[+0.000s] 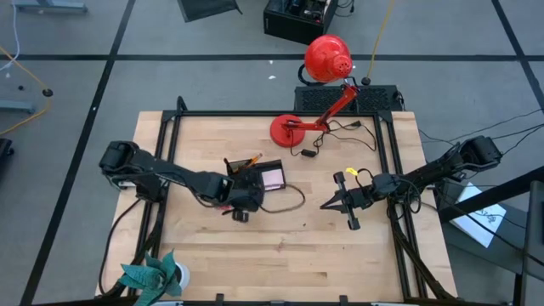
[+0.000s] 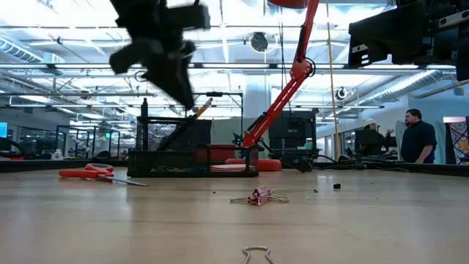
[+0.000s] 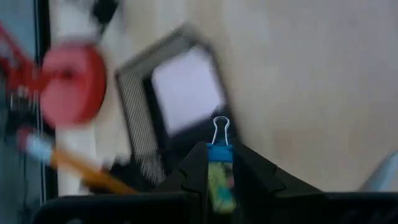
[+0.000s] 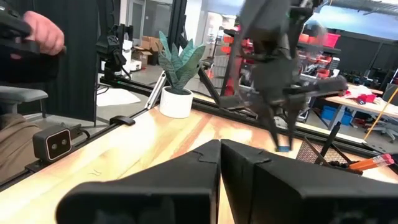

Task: Pick and place office supplies into organizer
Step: Put the blue binder clip into the mesh desk organizer

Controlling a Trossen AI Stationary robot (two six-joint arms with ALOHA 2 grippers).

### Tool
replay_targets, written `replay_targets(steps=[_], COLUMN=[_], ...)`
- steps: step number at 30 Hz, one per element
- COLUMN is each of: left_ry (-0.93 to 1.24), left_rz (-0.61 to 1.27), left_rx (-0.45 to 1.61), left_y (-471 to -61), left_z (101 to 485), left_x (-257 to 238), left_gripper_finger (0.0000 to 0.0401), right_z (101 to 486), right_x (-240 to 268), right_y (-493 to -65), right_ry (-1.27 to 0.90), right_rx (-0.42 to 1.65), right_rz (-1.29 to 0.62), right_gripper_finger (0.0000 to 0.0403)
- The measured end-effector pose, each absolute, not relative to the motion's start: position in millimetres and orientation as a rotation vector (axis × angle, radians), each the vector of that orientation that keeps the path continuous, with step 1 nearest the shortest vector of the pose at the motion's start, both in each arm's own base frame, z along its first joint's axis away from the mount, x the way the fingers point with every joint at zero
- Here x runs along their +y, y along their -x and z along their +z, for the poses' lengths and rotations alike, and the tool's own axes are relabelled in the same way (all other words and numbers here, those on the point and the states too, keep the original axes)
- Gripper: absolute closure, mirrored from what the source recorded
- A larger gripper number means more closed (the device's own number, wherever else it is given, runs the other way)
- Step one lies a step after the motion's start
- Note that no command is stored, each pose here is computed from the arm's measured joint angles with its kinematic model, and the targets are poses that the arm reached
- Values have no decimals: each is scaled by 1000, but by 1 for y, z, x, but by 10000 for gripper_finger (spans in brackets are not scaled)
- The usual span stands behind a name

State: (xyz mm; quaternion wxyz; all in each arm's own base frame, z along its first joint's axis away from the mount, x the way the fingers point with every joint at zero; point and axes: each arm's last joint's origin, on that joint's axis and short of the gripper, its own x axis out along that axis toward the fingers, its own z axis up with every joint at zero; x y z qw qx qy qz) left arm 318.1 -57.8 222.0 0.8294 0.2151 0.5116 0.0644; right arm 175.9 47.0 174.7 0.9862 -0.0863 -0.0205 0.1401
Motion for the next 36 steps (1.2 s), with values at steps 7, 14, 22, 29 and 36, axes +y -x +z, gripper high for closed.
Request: replay_targets(steps=[7,14,22,29,36], left_ry=[-325,-233,-208,-193,-172], left_rz=[268,280,283,271,298], left_rx=[1164,1225,1232,1243,1247], left_y=[-316,-316,-316,-308,-301], left_z=[216,209,208,183,167], left_x=[-35,-24,-20,-18,-9], left_gripper_finger=[344,339,339,339,338], right_z=[175,174,174,174,174], right_x=[47,47,47,47,47], right_y=[-176,-176,-176,-176,-176], right_ry=[173,174,174,174,174], right_rx=[-41,-39,-34,-34,-35], right_rz=[281,281,282,282,282], right_gripper_finger=[399,399,399,399,399])
